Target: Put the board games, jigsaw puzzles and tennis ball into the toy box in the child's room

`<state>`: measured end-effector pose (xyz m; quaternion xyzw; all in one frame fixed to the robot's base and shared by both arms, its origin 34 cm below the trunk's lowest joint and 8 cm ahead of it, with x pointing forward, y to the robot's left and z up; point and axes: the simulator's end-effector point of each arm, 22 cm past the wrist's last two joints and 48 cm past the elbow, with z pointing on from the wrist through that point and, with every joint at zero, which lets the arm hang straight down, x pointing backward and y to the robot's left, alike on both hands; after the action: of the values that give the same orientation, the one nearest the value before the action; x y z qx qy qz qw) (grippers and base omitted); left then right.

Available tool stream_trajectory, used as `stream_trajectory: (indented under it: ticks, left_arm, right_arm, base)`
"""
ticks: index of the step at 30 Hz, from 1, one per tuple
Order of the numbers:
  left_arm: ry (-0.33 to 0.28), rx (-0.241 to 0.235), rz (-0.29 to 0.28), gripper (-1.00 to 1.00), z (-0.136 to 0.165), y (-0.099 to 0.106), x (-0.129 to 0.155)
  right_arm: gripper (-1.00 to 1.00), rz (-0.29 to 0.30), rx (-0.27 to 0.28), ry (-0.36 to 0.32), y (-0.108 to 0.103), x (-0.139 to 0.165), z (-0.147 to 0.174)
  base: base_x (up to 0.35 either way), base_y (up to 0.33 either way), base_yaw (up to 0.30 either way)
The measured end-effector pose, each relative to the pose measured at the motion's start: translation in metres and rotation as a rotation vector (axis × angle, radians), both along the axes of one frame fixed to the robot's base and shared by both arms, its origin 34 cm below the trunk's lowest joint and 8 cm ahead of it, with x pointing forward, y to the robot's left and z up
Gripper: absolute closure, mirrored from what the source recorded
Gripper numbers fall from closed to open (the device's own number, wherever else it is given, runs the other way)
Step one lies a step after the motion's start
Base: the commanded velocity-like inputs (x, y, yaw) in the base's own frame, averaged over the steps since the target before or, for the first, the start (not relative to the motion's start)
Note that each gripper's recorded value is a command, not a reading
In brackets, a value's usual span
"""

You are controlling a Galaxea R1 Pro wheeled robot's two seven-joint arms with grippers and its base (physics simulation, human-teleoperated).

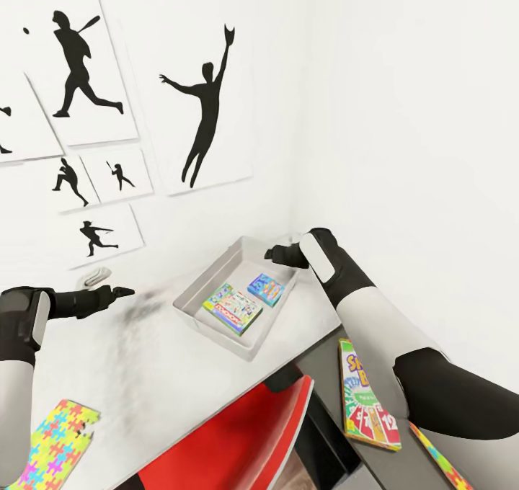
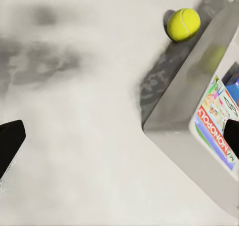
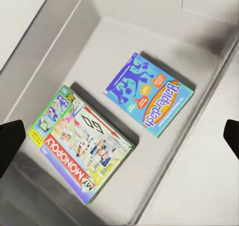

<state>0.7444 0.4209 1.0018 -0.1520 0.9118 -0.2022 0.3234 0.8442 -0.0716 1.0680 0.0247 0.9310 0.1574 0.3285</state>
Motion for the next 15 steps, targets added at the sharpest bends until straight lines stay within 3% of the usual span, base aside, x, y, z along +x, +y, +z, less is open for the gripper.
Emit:
stream_trajectory:
  ticks: [6, 15]
  left_arm:
    - [0.000, 0.000, 0.000, -1.00, 0.0001, 0.0000, 0.0000]
    - [-0.003, 0.000, 0.000, -1.00, 0.0009, 0.0000, 0.0006]
  right_arm:
    - [-1.00, 0.000, 0.000, 0.000, 0.0000, -0.0001, 0.0000]
    - [-1.00, 0.000, 0.001, 0.001, 0.0001, 0.0000, 0.0000]
  base:
    - [0.122, 0.121, 0.000]
    - [0.046, 0.022, 0.000]
